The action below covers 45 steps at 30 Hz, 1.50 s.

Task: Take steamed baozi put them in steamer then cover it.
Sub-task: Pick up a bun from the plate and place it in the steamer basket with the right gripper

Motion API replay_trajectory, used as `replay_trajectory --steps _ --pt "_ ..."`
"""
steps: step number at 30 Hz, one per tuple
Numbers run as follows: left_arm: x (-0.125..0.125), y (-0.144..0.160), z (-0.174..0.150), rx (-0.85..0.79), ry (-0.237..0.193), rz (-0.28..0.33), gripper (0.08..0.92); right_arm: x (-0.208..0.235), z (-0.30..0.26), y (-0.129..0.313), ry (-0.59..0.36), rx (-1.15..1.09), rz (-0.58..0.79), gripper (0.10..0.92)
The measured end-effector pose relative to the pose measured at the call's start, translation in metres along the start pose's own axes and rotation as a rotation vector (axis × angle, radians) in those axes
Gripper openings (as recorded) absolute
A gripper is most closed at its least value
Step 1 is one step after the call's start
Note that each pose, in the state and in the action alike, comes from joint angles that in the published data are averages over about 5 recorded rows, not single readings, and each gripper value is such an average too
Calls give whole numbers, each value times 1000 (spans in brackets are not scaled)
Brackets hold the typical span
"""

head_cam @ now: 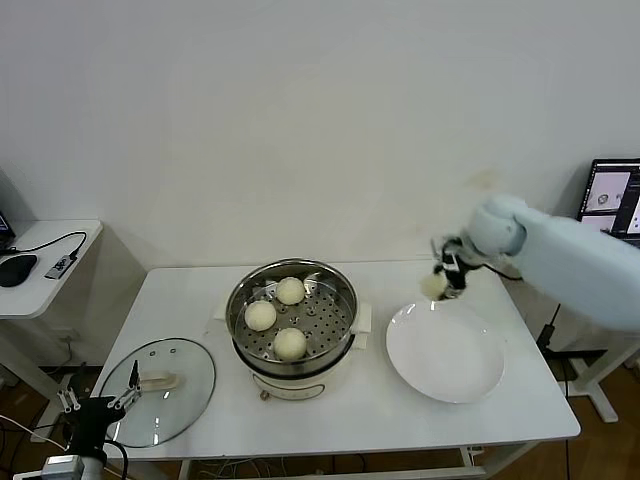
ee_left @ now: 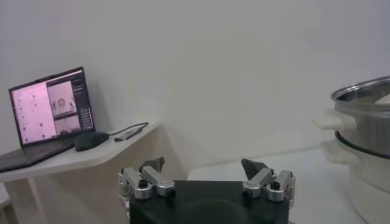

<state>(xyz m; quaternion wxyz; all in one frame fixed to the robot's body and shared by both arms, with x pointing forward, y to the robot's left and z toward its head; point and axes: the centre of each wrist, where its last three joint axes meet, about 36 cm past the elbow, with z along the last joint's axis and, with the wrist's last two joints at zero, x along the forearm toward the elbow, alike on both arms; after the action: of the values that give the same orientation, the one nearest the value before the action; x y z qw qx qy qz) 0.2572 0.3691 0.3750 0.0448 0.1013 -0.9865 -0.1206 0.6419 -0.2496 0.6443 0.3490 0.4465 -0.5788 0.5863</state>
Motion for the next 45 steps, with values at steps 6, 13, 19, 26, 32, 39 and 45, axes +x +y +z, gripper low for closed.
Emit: replay_trajectory --steps 6,13,19,26,32,39,45 --pt "-1 -2 -1 6 0 1 823 24 -57 -3 -66 15 -7 592" --pt "-1 -5 -3 17 -4 -3 823 31 -115 0 -120 30 -43 594" --pt "1 -6 -6 25 -9 -9 823 21 -158 3 -143 50 -68 594" --pt "3 -5 -7 27 -15 -19 823 -7 -189 8 -128 67 -106 594" --pt "3 -3 -8 28 -17 -23 823 -31 -196 11 -93 68 -114 594" --pt "3 -4 -8 31 -19 -26 823 -50 -202 14 -71 68 -115 600" --pt "3 -4 -8 32 -18 -27 823 -60 -206 18 -65 71 -121 602"
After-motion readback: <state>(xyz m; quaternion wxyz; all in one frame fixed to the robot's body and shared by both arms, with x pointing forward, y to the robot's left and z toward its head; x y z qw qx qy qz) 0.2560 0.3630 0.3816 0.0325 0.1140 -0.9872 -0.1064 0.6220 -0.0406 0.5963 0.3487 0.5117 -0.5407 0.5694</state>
